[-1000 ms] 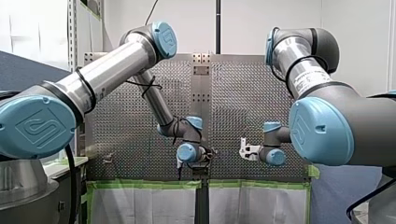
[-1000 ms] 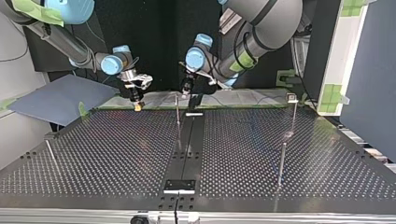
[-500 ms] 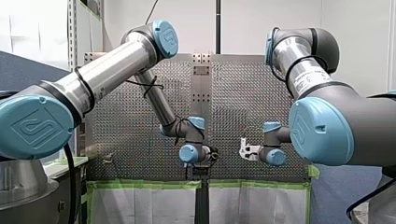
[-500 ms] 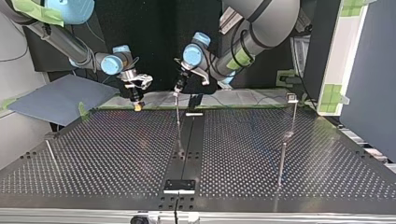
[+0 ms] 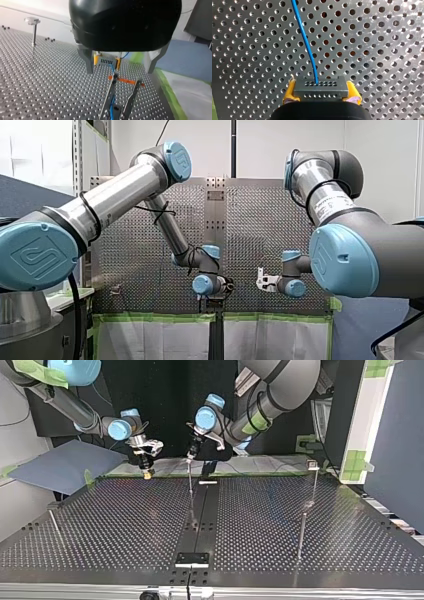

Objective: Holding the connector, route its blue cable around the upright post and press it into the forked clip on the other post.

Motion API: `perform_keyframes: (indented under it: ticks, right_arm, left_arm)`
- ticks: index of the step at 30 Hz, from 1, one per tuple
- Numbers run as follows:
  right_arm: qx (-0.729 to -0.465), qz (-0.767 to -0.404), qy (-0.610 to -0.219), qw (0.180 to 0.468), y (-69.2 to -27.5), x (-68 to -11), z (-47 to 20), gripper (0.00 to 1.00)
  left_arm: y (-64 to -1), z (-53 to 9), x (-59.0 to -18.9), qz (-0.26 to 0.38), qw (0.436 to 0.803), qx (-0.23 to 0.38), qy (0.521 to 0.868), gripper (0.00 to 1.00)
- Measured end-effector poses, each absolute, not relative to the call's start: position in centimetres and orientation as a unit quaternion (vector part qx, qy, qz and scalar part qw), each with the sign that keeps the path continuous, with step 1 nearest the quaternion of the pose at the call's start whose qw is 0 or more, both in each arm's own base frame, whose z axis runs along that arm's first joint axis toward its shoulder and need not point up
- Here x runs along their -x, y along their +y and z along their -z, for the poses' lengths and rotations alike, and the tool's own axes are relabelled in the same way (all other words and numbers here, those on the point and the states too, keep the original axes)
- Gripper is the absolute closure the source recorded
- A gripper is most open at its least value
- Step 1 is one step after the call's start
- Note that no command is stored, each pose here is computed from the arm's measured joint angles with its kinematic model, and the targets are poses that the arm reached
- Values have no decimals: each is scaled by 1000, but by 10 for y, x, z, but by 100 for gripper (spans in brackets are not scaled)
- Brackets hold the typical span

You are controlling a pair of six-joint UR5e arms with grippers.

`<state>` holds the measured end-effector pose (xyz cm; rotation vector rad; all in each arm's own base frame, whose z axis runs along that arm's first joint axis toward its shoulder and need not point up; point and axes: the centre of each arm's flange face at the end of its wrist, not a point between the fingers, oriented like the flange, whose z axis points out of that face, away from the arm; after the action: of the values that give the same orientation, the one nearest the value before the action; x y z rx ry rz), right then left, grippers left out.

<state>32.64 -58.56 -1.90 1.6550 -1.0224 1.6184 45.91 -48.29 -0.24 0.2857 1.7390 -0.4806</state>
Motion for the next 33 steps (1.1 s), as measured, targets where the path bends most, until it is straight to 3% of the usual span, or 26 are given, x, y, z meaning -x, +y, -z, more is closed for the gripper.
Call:
perform_keyframes:
  ticks: [23, 33]
  right_arm:
    - [-624, -610, -385, 301, -585, -327, 19, 100]
    - [-625, -608, -387, 299, -585, -326, 20, 100]
  left_arm:
    - [-480, 3, -459, 200, 612, -114, 757, 2]
    - [-466, 7, -440, 145, 598, -133, 777, 2]
